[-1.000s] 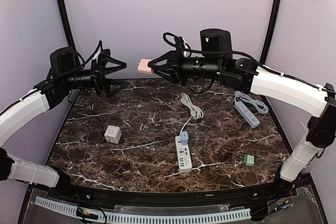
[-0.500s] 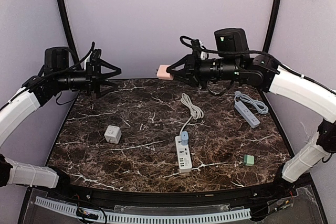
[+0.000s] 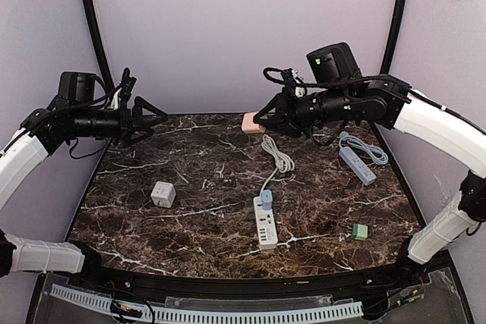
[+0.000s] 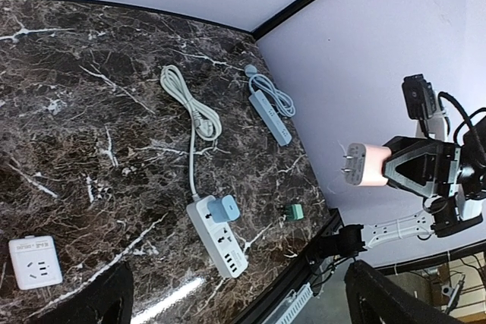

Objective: Insert the plug

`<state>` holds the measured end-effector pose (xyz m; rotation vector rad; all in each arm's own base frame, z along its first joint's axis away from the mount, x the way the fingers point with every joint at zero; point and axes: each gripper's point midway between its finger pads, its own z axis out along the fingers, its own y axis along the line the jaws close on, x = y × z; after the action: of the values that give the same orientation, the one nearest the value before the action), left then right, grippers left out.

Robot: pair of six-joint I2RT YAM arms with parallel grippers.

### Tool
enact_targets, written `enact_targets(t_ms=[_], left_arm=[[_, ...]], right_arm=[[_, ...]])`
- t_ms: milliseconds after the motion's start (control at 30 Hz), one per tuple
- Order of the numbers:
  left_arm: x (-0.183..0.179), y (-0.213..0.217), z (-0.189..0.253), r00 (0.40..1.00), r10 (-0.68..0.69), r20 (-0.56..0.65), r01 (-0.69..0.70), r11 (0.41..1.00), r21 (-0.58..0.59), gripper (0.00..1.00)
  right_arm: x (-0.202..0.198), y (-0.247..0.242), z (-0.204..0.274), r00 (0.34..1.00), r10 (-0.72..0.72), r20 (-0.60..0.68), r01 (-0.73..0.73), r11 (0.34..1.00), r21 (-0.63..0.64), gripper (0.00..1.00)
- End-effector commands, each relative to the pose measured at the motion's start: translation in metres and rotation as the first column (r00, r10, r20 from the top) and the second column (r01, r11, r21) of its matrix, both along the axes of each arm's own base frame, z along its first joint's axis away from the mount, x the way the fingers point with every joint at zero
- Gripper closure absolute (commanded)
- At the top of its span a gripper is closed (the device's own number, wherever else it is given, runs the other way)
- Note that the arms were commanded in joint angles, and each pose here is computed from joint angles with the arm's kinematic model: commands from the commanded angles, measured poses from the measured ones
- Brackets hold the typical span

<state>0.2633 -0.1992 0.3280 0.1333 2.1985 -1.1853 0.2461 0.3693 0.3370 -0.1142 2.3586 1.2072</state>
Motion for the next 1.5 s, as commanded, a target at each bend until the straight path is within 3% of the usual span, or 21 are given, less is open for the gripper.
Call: enact_targets(t_ms=[0, 633, 1467], left_arm=[[-0.008, 0.022, -0.009, 0.998, 0.049, 0.035, -0.054, 0.990, 0.129, 0.01], [-0.012, 0.047, -0.033, 0.988, 0.139, 0.065, -0.151, 0.958, 0.244, 0.01], [-0.012, 0.053, -0.041, 0.984, 0.168, 0.063, -0.179, 0.947, 0.267, 0.01]], right_arm=[[-0.002, -0.006, 0.004, 1.000, 0.004, 0.027, -0.002, 0.998, -0.069, 1.00], [-0.033, -0.003, -0.055, 0.996, 0.053, -0.068, -0.072, 0.943, -0.324, 1.00], [-0.068, -0.018, -0.140, 0.967, 0.096, -0.238, -0.204, 0.849, -0.487, 1.00]])
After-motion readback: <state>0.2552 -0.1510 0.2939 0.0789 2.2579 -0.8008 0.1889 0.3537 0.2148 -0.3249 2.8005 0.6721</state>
